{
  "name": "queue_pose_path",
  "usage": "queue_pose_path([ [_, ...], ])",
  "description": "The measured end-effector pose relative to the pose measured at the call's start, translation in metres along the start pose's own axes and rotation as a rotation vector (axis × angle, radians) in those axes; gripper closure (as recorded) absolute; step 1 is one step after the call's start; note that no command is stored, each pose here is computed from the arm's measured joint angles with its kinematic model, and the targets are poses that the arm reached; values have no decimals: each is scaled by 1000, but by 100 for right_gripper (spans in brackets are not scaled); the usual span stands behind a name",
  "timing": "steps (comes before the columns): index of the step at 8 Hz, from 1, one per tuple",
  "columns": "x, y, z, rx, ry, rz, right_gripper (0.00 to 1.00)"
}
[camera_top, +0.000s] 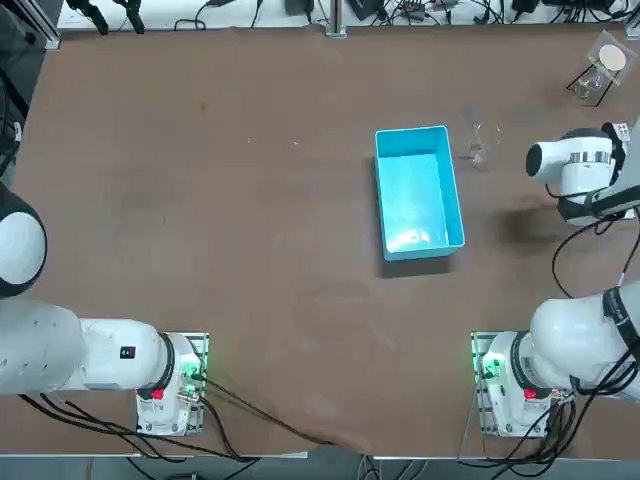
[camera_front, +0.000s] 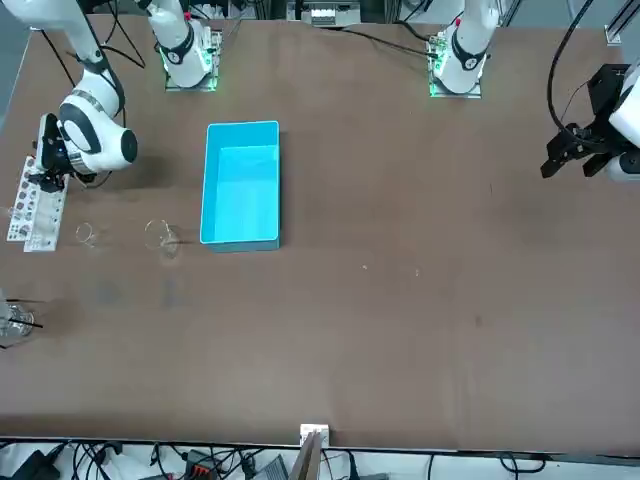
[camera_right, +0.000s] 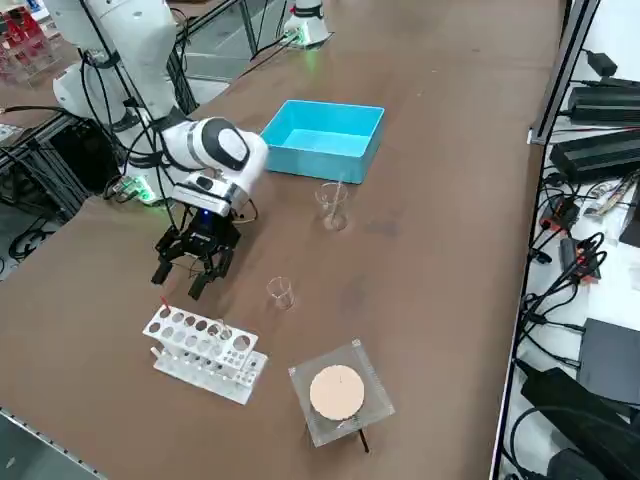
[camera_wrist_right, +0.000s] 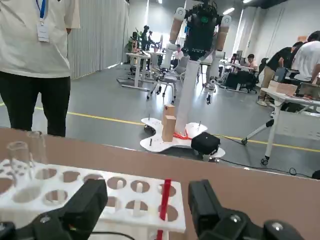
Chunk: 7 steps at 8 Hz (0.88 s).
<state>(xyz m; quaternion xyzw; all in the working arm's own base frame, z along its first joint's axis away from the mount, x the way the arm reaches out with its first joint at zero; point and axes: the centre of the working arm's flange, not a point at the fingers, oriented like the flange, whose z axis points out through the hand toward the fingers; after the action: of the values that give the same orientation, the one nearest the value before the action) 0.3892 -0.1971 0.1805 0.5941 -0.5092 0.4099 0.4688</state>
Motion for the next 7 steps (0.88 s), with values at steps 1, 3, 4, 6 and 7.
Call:
queue_pose_path([
  [1, -4, 6, 4, 8, 6, -3, 1],
  [3, -11, 16, 17, 34, 48, -5, 0],
  [4, -16, 21, 26, 34, 67, -13, 0],
  [6, -22, 23, 28, 37, 71, -16, 4],
  [7, -21, 21, 27, 41, 72, -11, 5],
])
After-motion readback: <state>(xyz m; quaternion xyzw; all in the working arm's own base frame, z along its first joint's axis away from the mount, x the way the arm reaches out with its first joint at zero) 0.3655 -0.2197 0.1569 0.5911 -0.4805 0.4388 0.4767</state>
